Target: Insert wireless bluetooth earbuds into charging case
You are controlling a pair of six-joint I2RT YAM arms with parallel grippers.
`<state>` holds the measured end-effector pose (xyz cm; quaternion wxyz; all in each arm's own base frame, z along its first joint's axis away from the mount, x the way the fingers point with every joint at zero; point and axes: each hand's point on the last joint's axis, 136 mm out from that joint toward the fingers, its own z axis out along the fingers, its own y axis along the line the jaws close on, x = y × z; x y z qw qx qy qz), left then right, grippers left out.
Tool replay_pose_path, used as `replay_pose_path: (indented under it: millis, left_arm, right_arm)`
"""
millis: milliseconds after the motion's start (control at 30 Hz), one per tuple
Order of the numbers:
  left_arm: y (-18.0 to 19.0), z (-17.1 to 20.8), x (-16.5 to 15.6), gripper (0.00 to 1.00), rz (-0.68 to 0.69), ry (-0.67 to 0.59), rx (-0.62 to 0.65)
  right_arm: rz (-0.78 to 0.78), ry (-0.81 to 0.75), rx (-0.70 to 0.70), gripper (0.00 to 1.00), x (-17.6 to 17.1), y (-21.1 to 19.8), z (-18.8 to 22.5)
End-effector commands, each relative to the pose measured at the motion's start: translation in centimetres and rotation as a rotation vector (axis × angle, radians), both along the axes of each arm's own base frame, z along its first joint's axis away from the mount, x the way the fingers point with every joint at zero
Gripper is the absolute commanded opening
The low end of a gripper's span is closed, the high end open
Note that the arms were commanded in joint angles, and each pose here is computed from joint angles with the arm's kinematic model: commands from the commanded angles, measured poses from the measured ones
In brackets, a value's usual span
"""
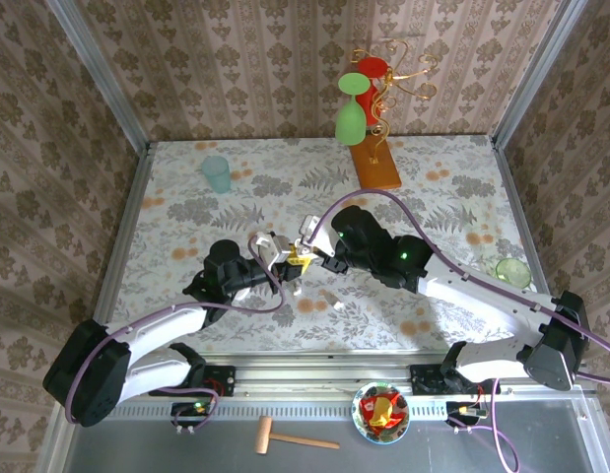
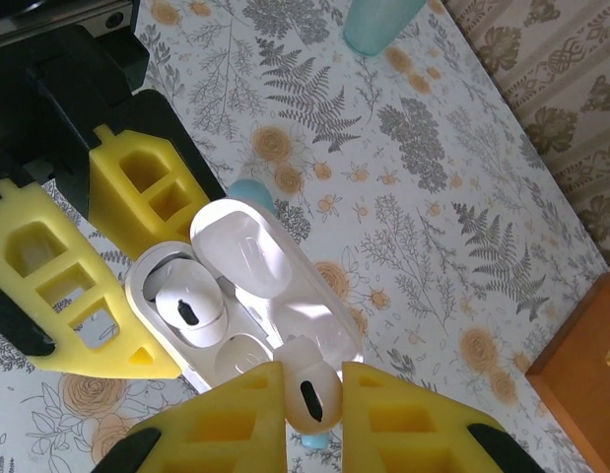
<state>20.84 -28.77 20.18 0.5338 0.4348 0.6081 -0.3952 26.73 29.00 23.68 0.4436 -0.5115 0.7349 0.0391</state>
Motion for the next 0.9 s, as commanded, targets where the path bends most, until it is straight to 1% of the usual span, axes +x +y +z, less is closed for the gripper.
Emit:
replay_pose_path:
  millis: [0,200,333,467,500,567,633,767,867]
  left_arm:
    - [-0.2,2.5,0.4,0.00,-0.003,-0.029,-0.045]
    - [-0.4,2.9,0.3,0.00,-0.019,-0.031,-0.057]
    - [-0.3,2.9,0.3,0.00,-0.015,-0.033,-0.055]
    - [-0.3,2.7,0.3,0.00,-0.014,-0.030,-0.053]
    - [-0.3,2.7,0.3,0.00,-0.014,-0.030,-0.052]
    - [-0.3,2.6,0.3,0.00,-0.014,-0.029,-0.051]
    - [-0.3,2.4,0.3,0.00,-0.011,-0.028,-0.049]
    - [-0.3,2.4,0.3,0.00,-0.009,-0.029,-0.049]
    - [-0.2,2.2,0.3,0.00,-0.006,-0.034,-0.049]
  right_arm:
    - [0.024,0.009,-0.060,0.15,-0.6,-0.2,-0.4]
    - [0.046,0.017,-0.069,0.17,-0.6,0.4,-1.1]
    - [0.063,0.020,-0.066,0.20,-0.8,0.6,-1.2]
    - [0.070,0.016,-0.057,0.25,-1.1,0.6,-0.9]
    - [0.065,0.014,-0.057,0.27,-1.0,0.5,-0.9]
    - [0.054,0.005,-0.053,0.34,-1.0,0.2,-0.6]
    - [0.053,-0.005,-0.037,0.37,-1.1,0.1,-0.1]
    - [0.063,-0.015,0.028,0.39,-1.5,-0.2,1.0]
    - [0.058,-0.006,0.091,0.44,-1.6,-0.6,1.9]
